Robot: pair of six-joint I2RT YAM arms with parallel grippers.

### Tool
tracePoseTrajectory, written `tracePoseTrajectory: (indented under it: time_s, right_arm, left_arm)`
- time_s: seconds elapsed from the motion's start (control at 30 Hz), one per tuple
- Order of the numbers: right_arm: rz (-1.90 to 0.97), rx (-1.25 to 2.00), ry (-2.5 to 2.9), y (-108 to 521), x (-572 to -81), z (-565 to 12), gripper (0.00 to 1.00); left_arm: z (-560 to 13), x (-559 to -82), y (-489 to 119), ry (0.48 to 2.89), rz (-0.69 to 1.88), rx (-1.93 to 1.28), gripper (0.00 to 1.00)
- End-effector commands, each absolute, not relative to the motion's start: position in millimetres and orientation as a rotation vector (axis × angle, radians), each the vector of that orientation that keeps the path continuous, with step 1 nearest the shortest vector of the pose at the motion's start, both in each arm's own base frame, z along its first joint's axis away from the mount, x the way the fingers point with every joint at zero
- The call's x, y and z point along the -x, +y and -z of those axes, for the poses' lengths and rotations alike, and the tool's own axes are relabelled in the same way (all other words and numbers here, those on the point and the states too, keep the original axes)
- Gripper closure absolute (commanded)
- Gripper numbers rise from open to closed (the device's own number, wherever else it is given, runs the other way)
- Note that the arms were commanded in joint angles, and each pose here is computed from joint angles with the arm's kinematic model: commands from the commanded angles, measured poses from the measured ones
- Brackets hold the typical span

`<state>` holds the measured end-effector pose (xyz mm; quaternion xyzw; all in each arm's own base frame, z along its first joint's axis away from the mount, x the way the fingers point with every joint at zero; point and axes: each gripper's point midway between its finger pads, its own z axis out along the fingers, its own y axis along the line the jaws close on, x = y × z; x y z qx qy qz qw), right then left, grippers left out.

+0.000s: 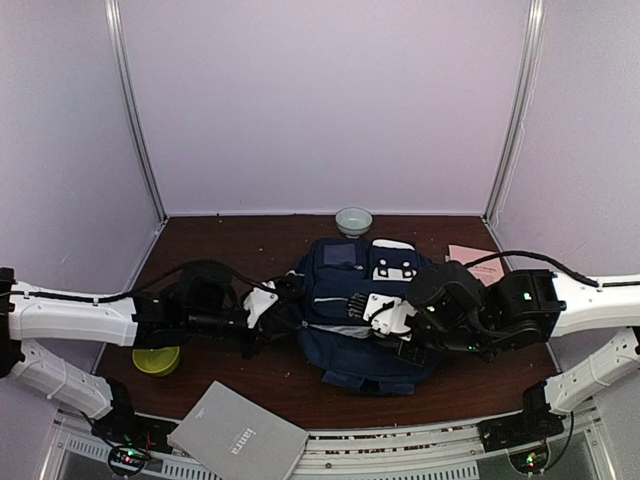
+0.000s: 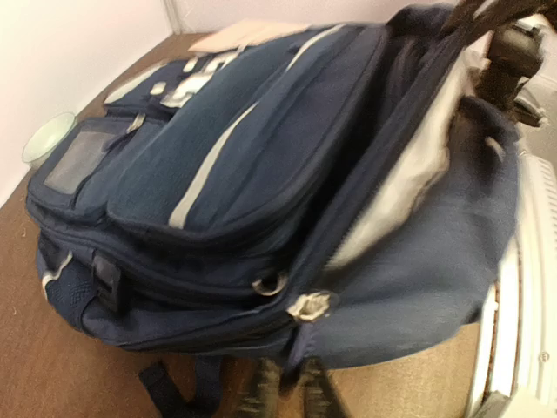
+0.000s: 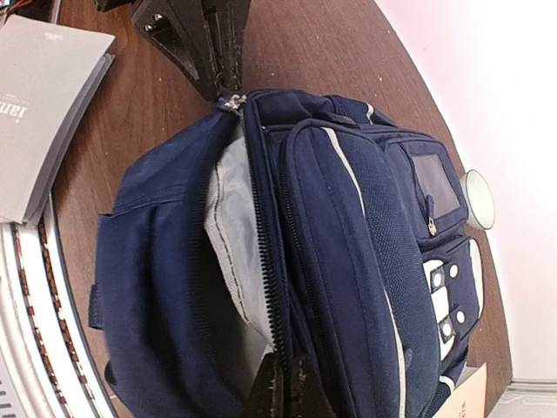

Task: Pack the student bag
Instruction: Unzip the largest pocket of the student bag.

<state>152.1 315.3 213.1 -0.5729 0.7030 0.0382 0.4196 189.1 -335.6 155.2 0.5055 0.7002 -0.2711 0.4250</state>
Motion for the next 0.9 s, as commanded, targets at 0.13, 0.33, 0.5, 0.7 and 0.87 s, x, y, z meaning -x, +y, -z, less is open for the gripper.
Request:
tracePoseTrajectory:
  time_s: [0.13, 0.33, 0.5, 0.7, 0.87]
  right_arm:
    - [-0.062, 1.399, 1.725, 313, -157, -232, 1.00]
    - [-0.076, 1.389, 1.718, 314, -157, -234, 1.00]
    - [-0.074, 1.383, 1.719, 313, -157, -233, 1.00]
    - [-0.077, 1.382, 1.719, 314, -157, -234, 1.00]
    - [-0.088, 1.374, 1.716, 312, -156, -238, 1.00]
  left_arm:
    - [-130, -203, -310, 1.749, 0.319, -1.275, 0.56]
    - [-130, -171, -332, 1.699, 0.561, -1.384, 0.64]
    - [-143, -145, -359, 1.661, 0.953, -1.278, 0.71]
    - [-135, -153, -382, 1.741, 1.032, -1.245, 0.63]
    - [-125, -169, -376, 1.797, 0.964, -1.184, 0.54]
